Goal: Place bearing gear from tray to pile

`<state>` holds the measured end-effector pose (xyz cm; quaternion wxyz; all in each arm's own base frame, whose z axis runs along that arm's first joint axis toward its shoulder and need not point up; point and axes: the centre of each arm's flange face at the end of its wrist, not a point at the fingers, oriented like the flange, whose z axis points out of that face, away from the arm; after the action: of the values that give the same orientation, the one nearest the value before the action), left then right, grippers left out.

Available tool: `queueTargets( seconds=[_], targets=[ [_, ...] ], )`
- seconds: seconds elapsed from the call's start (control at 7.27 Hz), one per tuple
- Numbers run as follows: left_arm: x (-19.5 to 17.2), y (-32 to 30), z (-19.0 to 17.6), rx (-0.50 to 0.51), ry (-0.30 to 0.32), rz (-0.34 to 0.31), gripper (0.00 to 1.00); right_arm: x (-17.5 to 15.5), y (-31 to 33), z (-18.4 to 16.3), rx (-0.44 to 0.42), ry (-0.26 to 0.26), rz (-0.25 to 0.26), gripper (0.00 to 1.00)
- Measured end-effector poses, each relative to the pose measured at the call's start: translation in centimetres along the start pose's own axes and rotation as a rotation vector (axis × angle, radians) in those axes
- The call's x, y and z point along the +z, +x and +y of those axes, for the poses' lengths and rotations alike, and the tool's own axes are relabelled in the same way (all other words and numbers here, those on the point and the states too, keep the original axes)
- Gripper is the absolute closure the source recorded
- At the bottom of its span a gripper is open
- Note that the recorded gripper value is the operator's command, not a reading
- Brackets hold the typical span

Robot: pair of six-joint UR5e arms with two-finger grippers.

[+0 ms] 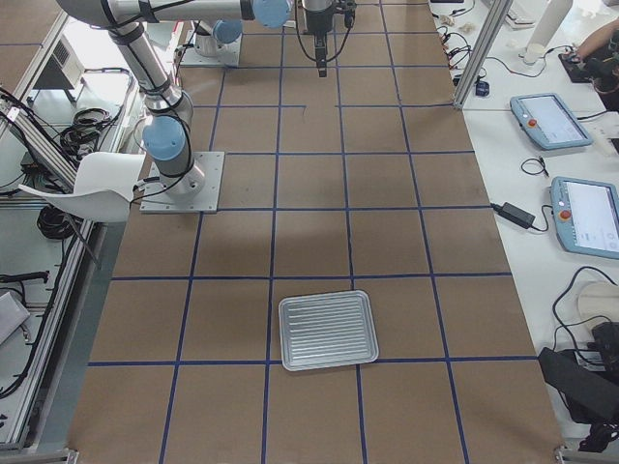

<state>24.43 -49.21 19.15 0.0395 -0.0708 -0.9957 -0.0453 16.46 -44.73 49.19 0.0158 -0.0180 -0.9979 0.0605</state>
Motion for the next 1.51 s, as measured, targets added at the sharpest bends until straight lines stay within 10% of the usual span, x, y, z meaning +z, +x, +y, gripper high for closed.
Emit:
queueTargets(
  seconds=[0.55, 1.51],
  targets=[
    [-2.8, 2.4, -1.2, 0.023, 0.036, -0.026, 0.34, 0.2, 0.1, 0.2, -0.003, -0.008, 0.002, 0.0],
    [-23.2, 30.5, -3.0, -0.03, 0.108, -0.113, 0.2, 0.1, 0.0, 0.2, -0.004, -0.007, 0.002, 0.0]
  ],
)
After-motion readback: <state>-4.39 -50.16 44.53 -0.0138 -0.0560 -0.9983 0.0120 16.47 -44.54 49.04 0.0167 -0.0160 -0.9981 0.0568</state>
